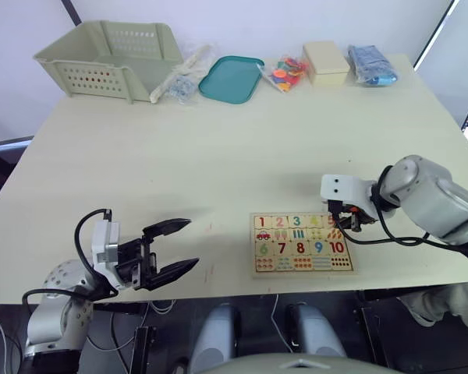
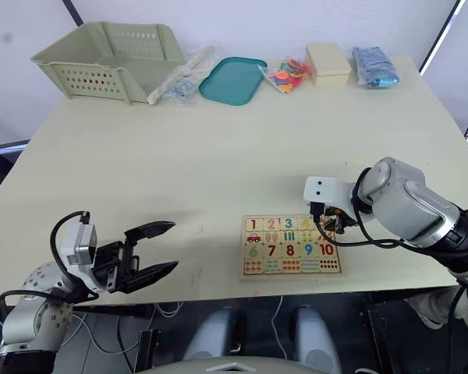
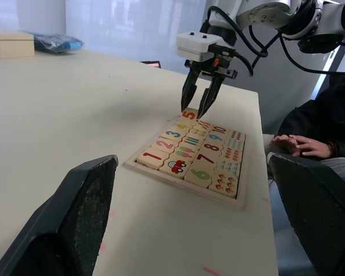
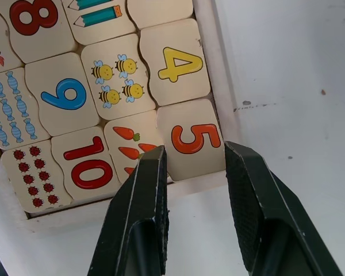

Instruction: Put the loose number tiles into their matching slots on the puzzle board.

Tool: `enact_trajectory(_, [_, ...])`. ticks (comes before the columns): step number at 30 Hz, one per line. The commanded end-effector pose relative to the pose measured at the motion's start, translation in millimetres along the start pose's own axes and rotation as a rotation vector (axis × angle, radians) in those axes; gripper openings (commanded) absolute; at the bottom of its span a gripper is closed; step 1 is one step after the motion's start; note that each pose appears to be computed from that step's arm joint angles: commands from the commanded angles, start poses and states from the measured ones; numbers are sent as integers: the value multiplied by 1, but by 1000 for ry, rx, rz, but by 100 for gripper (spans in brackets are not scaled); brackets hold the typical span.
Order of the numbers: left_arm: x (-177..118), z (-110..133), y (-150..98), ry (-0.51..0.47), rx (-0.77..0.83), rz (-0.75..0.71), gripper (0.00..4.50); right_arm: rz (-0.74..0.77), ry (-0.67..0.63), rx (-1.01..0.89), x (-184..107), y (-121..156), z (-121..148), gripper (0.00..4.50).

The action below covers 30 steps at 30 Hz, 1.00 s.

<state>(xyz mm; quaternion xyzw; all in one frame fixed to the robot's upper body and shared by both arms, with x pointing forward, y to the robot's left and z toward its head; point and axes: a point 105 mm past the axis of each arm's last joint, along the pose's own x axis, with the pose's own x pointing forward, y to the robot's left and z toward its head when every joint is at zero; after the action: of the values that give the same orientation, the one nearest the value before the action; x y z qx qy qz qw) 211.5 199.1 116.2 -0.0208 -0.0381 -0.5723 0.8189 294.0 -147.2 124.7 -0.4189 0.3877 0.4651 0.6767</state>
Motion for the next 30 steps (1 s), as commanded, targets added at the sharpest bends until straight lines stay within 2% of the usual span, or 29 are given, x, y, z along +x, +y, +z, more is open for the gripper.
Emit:
enact_trajectory(1, [1,7,-1,-5,41,-11,450,-28,-6,-11,-7,-3,1,88])
enact_trajectory(17, [3,7,-2,-7,39,-13,450,-31,-5,-5,-6,-4,0,88])
enact_trajectory(18, [2,7,-2,-7,39,-13,450,-30,-5,-6,-6,-4,0,168])
enact_trajectory(20, [2,7,-2,-7,38,-12,450,-30,-5,-6,-6,-4,0,224])
enact_trajectory(23, [2,7,-2,-6,39,-11,450,-30,-6,-6,-6,-4,0,368])
enact_trajectory(25, [2,7,-2,-6,39,-10,450,-30,-6,-6,-6,-4,0,444])
enact_trajectory(30, [3,7,-2,-6,40,-9,450,-36,-17,-6,-8,-5,1,444])
